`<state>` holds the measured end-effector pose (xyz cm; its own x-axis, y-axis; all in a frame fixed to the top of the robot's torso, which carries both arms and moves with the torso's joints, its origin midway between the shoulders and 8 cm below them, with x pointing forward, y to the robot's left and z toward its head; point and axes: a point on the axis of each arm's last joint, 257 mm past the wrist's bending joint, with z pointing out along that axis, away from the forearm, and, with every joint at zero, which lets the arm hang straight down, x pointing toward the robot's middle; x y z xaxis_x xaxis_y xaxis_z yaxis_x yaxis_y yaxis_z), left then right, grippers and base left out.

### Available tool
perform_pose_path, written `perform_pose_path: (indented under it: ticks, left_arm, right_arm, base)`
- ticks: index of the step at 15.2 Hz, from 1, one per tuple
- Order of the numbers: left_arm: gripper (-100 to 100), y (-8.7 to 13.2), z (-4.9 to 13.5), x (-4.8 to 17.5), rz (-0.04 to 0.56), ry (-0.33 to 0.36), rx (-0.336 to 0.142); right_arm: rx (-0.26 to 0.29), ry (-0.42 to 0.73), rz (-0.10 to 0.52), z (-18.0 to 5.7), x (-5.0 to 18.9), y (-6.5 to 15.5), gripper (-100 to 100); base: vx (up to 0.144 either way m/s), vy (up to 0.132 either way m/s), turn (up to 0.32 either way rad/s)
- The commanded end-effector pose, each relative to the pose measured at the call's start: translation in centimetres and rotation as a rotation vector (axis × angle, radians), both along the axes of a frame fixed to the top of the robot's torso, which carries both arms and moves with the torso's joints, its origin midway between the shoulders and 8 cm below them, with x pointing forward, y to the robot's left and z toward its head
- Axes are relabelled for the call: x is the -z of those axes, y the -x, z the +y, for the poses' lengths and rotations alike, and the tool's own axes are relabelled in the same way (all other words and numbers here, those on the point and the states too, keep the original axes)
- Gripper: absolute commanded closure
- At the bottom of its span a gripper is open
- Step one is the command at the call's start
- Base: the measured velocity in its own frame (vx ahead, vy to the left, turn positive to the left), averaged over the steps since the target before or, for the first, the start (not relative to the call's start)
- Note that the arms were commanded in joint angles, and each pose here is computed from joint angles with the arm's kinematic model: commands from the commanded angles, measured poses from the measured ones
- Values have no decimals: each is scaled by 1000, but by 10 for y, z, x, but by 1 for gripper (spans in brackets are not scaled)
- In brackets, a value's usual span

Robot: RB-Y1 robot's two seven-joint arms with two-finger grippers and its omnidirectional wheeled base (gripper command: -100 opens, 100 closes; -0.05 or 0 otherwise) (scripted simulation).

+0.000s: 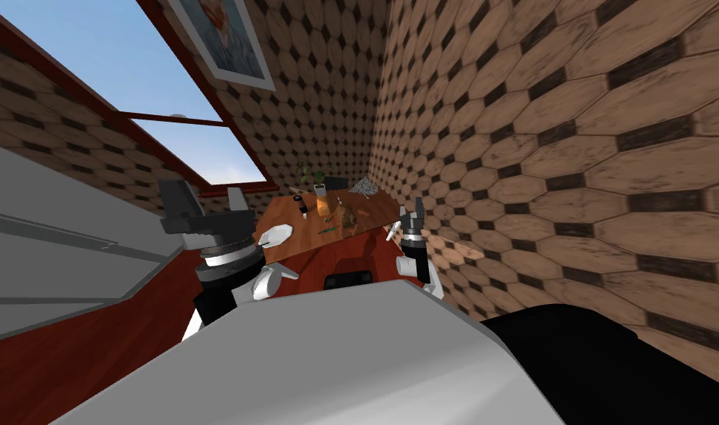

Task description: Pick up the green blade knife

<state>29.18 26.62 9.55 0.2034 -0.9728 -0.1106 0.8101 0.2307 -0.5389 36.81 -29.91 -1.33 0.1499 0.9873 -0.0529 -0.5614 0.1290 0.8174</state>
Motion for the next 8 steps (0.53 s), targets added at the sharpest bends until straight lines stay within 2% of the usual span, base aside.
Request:
perform_pose_path:
  ticks: [1, 4, 5, 6, 7, 8]
  left_arm:
    - [-100, -7, -2, 5, 25, -19, 12]
    - [-100, -33, -1, 27, 118, -49, 32]
    - [-100, -33, -1, 27, 118, -49, 32]
    - [-100, -45, 1, 37, 161, -55, 35]
    - [-100, -45, 1, 37, 161, -55, 35]
    - [-100, -57, 5, 49, 207, -59, 36]
  right_arm:
    - [0, 0, 0, 0, 0, 0, 0]
    - [0, 0, 0, 0, 0, 0, 0]
    - [0, 0, 0, 0, 0, 0, 0]
    - [0, 0, 0, 0, 0, 0, 0]
    - [0, 0, 0, 0, 0, 0, 0]
    - [0, 0, 0, 0, 0, 0, 0]
  base:
    - [1, -2, -22]
    - [7, -11, -62]
    - [9, -11, -50]
    - [10, -12, -46]
    - [9, -11, -40]
    - [9, -13, -56]
